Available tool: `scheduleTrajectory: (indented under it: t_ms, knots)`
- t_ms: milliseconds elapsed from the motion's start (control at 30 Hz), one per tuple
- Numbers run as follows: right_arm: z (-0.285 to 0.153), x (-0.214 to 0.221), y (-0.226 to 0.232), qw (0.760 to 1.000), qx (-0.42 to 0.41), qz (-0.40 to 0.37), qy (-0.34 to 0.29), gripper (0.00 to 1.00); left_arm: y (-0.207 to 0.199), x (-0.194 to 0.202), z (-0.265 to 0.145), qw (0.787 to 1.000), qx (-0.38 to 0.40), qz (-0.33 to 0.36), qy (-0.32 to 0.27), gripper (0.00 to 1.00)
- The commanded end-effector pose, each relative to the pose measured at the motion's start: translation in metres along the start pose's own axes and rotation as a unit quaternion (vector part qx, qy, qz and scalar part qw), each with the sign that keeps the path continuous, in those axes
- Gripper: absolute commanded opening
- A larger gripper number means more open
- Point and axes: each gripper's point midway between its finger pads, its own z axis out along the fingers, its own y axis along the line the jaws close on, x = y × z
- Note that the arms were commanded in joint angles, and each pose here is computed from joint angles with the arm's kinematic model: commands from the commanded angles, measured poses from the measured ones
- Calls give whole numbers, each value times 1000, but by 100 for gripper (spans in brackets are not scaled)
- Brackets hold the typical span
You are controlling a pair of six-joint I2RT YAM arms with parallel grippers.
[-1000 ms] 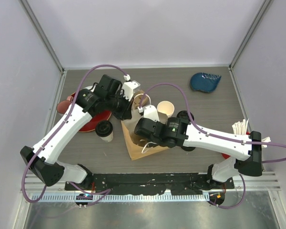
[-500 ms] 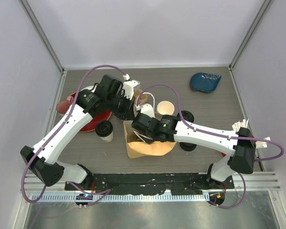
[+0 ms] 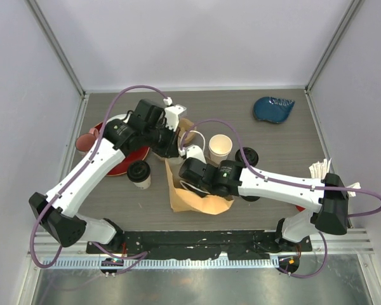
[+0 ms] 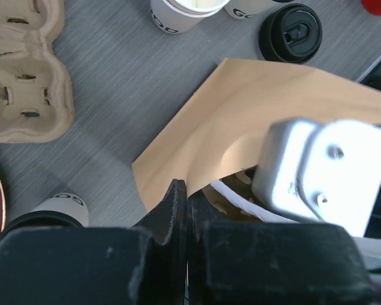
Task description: Pack the takeout coffee
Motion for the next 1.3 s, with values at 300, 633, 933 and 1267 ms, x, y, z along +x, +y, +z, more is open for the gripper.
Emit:
scheduleTrajectory:
  t_ms: [300, 633, 933, 1267]
  knots:
    - [-38, 1, 3, 996, -20, -83, -8, 1, 26, -15, 20, 999, -35, 0, -17, 0]
    - [-13, 41, -13, 996, -42, -6, 74, 1, 2, -27, -9, 999, 6, 3, -49, 0]
    - [2, 48, -17, 993, -22, 16, 111, 1, -11, -25, -14, 998, 37, 1, -52, 0]
    - [14, 47, -10, 992, -17, 16, 125, 1, -19, -22, -11, 998, 50, 10, -46, 0]
